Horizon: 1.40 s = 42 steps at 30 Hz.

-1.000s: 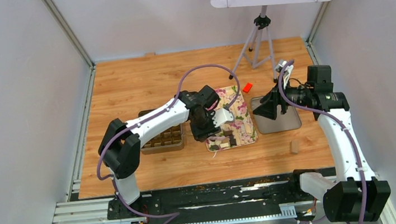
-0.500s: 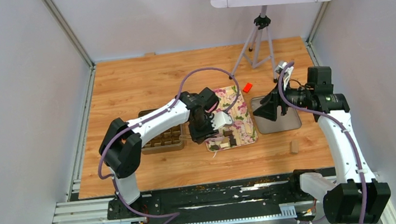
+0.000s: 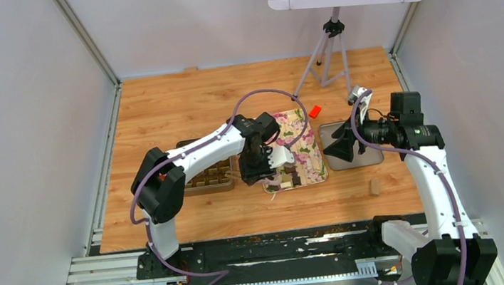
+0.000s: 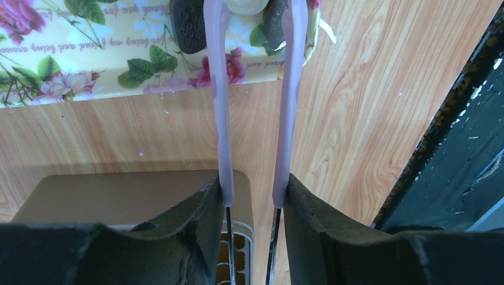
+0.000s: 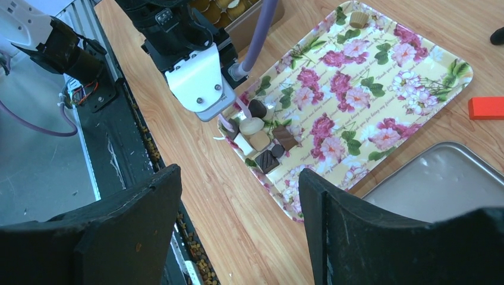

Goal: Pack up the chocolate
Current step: Pick up the clamp from the plate.

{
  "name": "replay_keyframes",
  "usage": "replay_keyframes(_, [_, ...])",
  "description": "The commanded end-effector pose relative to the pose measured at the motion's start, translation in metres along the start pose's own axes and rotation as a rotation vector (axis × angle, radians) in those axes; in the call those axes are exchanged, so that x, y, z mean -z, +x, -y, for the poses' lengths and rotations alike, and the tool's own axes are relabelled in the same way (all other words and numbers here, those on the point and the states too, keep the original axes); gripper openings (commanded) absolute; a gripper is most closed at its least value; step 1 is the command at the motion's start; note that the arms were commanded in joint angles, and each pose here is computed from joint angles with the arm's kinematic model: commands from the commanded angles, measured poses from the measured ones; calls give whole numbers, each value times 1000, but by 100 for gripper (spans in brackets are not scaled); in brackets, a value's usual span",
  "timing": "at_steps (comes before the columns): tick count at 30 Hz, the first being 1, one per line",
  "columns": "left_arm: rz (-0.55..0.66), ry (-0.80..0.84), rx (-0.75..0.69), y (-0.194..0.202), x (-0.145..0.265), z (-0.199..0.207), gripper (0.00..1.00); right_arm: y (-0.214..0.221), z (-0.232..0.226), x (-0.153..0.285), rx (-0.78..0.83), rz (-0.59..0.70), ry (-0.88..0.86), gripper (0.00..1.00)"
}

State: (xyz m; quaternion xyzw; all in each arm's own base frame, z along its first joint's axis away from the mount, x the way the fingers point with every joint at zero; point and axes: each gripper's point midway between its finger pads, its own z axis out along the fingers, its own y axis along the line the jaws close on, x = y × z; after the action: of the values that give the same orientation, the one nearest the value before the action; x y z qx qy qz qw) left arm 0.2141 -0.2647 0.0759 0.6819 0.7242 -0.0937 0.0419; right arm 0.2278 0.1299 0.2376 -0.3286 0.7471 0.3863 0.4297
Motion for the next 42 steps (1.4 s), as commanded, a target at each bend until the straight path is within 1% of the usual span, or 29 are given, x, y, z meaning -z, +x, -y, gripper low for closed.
replay_keyframes(1, [18, -25, -17, -12, 6, -7, 48, -4, -5, 2, 61, 18, -13, 72])
replay_keyframes(5, [8, -44, -1, -17, 0, -14, 49, -3, -5, 1, 58, 18, -23, 72])
replay_keyframes(11, [-17, -23, -22, -15, -11, -10, 50, -4, -4, 0, 59, 19, -36, 72])
replay_keyframes(18, [-71, 2, -53, -3, -14, -4, 51, -4, -4, 0, 61, 23, -41, 72])
replay_keyframes(19, [-79, 4, -56, -2, -13, -4, 50, -4, -4, -1, 61, 24, -42, 72])
replay_keyframes(20, [-85, 7, -61, 0, -12, -3, 46, -4, -4, -1, 59, 24, -42, 72])
replay_keyframes(21, [-88, 11, -65, 0, -12, -3, 38, -4, -4, -1, 62, 24, -42, 71])
replay_keyframes(22, [-87, 15, -61, 0, -11, -2, 33, -4, -4, -1, 60, 25, -42, 72])
replay_keyframes(26, [-63, 27, -37, -2, -8, 2, 30, -1, -4, -2, 59, 27, -42, 71])
replay_keyframes(28, [-24, 41, -12, -6, -5, 3, 32, 2, -5, -1, 90, 24, -46, 70])
replay_keyframes(31, [61, 77, 70, -13, 5, -1, 34, 10, -6, -1, 161, 4, -29, 67])
replay_keyframes(34, [208, 107, 178, -30, 25, -11, 32, 14, 3, -4, 211, 0, 45, 64])
replay_keyframes(36, [358, 126, 232, -49, 48, -18, 31, 12, 8, -6, 182, 32, 95, 63])
replay_keyframes(39, [619, 125, 258, -79, 95, -30, 30, -5, 11, -13, 122, 122, 121, 64])
replay_keyframes(42, [990, 150, 288, -109, 163, -43, 29, -31, -2, -33, 104, 167, 58, 68])
